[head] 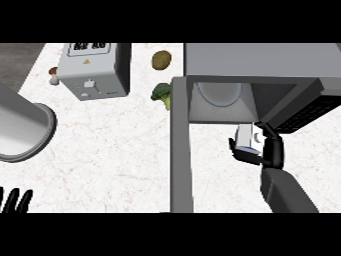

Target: Pick up the milk, place it into the microwave and close the microwave

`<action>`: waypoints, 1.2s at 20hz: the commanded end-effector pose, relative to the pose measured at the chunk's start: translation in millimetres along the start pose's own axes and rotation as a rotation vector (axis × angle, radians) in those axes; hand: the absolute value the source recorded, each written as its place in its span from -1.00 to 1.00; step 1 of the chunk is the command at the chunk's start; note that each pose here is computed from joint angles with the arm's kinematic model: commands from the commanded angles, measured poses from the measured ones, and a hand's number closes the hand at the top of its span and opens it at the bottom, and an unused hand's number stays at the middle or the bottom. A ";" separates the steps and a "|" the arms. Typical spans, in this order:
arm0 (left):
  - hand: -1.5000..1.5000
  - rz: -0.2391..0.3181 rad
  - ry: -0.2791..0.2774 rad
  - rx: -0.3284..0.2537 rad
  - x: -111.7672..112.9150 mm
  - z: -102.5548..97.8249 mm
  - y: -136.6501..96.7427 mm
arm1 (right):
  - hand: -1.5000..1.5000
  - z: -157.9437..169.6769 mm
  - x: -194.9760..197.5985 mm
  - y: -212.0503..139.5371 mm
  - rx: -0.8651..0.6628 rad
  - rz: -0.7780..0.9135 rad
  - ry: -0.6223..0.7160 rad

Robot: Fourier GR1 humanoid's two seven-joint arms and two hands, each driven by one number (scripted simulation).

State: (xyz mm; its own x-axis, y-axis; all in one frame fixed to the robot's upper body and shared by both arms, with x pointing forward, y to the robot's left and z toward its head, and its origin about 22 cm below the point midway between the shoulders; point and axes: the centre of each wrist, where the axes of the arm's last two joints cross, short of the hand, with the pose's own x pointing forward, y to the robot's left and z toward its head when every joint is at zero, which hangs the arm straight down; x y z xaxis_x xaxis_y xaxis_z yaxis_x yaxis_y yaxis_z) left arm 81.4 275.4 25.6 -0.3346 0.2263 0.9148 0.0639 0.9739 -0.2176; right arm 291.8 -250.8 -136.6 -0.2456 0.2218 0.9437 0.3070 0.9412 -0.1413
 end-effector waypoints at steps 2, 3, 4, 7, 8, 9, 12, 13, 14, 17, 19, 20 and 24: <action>-1.00 0.012 -0.002 0.001 -12.8 -7.8 -7.3 | 1.00 -2.4 0.6 -0.5 0.035 -0.065 -0.100; -1.00 0.017 -0.002 -0.004 6.8 11.4 -0.5 | 1.00 -3.5 1.3 2.5 0.005 -0.065 -0.105; -1.00 0.009 0.013 -0.001 6.2 -2.2 2.3 | 1.00 -0.8 0.0 -2.4 0.039 -0.071 -0.099; -1.00 0.007 0.015 0.021 2.1 16.5 -6.2 | 1.00 1.1 6.5 1.0 0.040 -0.072 -0.118; -1.00 0.010 0.004 0.002 -4.1 8.9 -12.0 | 1.00 -0.8 9.0 11.8 0.045 -0.073 -0.140; -1.00 0.005 -0.003 0.025 5.6 5.7 11.0 | 1.00 -1.0 13.9 3.3 0.047 -0.068 -0.135; -1.00 -0.008 0.012 0.014 3.6 10.0 -8.0 | 1.00 1.1 23.5 -14.2 0.056 -0.076 -0.138; -1.00 0.002 0.000 0.009 5.1 13.1 5.1 | 1.00 30.5 20.0 2.5 0.060 -0.067 -0.145; -1.00 0.012 0.003 -0.006 -3.7 11.9 6.0 | 1.00 19.6 30.7 -2.5 0.050 -0.084 -0.141; -1.00 0.030 0.037 -0.023 6.8 14.9 -3.3 | 1.00 20.3 54.6 -4.6 0.054 -0.084 -0.153; -1.00 0.020 0.032 -0.021 11.8 18.3 -3.4 | 1.00 32.4 66.5 -13.3 0.053 -0.039 -0.117; -1.00 0.039 0.025 -0.009 13.4 14.3 -12.1 | 1.00 50.7 63.9 -28.3 0.085 -0.026 -0.091; -1.00 0.022 -0.015 0.007 9.8 6.7 -4.1 | 1.00 58.0 99.0 -38.7 0.146 -0.090 -0.108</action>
State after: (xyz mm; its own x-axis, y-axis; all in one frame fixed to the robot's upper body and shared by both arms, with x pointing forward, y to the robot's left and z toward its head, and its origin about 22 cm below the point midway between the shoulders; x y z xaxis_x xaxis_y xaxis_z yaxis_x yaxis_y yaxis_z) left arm 65.4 269.2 32.6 -0.3215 0.2471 0.9141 0.0773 0.9690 -0.2348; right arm 225.8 -249.4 -76.5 -0.3658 0.1917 0.9107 0.2057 0.9710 -0.1217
